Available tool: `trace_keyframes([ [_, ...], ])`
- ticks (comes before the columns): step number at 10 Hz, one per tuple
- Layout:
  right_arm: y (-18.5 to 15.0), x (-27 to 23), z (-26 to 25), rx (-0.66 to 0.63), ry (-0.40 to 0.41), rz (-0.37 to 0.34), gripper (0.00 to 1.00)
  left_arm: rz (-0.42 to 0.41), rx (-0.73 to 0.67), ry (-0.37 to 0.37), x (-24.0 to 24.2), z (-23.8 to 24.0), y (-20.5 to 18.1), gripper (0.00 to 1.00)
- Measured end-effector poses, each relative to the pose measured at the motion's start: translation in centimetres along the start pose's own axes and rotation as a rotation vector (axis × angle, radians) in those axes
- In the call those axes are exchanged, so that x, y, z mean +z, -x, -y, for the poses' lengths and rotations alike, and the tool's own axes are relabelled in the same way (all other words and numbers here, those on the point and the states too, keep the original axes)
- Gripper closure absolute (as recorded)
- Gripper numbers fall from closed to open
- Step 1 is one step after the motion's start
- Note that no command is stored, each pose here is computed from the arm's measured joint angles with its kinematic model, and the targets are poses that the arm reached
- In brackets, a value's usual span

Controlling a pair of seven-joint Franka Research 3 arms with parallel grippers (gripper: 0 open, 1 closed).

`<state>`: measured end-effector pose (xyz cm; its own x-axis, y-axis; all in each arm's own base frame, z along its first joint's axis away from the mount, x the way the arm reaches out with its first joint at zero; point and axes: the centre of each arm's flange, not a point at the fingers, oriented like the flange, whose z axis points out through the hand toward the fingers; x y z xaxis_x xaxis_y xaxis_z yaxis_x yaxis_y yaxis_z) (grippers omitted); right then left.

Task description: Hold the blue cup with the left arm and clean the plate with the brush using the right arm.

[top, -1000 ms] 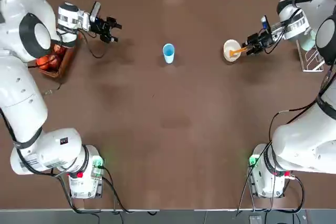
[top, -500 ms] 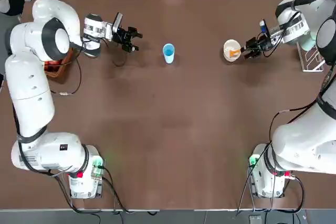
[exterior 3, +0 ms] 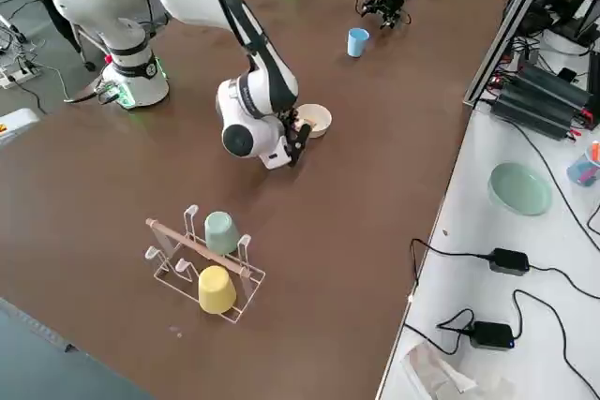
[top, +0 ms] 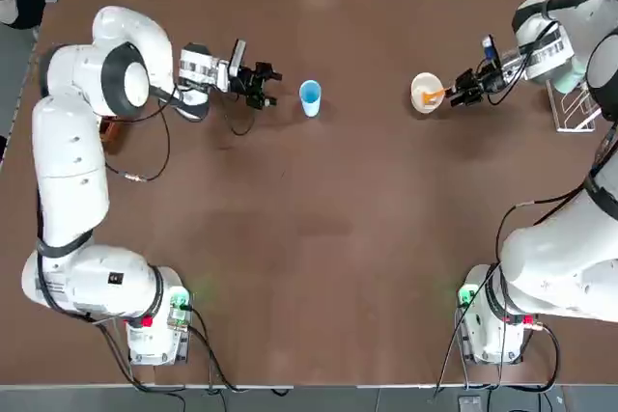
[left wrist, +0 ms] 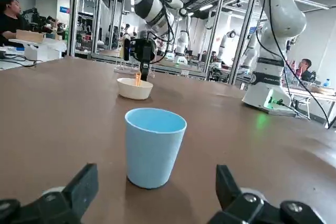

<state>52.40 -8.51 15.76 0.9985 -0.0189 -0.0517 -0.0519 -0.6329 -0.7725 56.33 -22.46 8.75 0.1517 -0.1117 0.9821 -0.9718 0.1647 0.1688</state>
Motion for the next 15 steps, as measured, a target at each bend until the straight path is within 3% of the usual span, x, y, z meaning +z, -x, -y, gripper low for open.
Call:
trace_keyframes([
  [2,-0.5,0.7,0.7,-0.007,0.002,-0.02,0.41,-0.029,0.042,-0.018,1.6,0.5,0.6,0.01],
  [7,-0.5,1.0,0.9,-0.009,-0.003,-0.023,0.45,0.006,0.079,-0.037,3.3,1.9,1.6,0.01],
  [9,-0.2,0.5,0.4,0.0,-0.009,-0.029,0.56,-0.011,0.071,-0.053,3.8,2.0,1.9,0.01],
  [10,-0.1,0.2,0.1,0.003,-0.011,-0.033,0.74,-0.014,0.069,-0.052,4.7,1.8,1.9,0.01],
  [11,0.0,0.2,0.0,0.005,-0.012,-0.035,0.77,-0.013,0.066,-0.056,5.6,1.7,1.9,0.01],
  [12,0.0,0.2,0.0,0.004,-0.013,-0.035,0.87,-0.016,0.062,-0.055,6.7,1.5,1.9,0.01],
  [15,0.0,0.4,0.2,0.015,-0.034,-0.048,0.91,-0.008,0.057,-0.052,8.1,1.2,2.1,0.01],
])
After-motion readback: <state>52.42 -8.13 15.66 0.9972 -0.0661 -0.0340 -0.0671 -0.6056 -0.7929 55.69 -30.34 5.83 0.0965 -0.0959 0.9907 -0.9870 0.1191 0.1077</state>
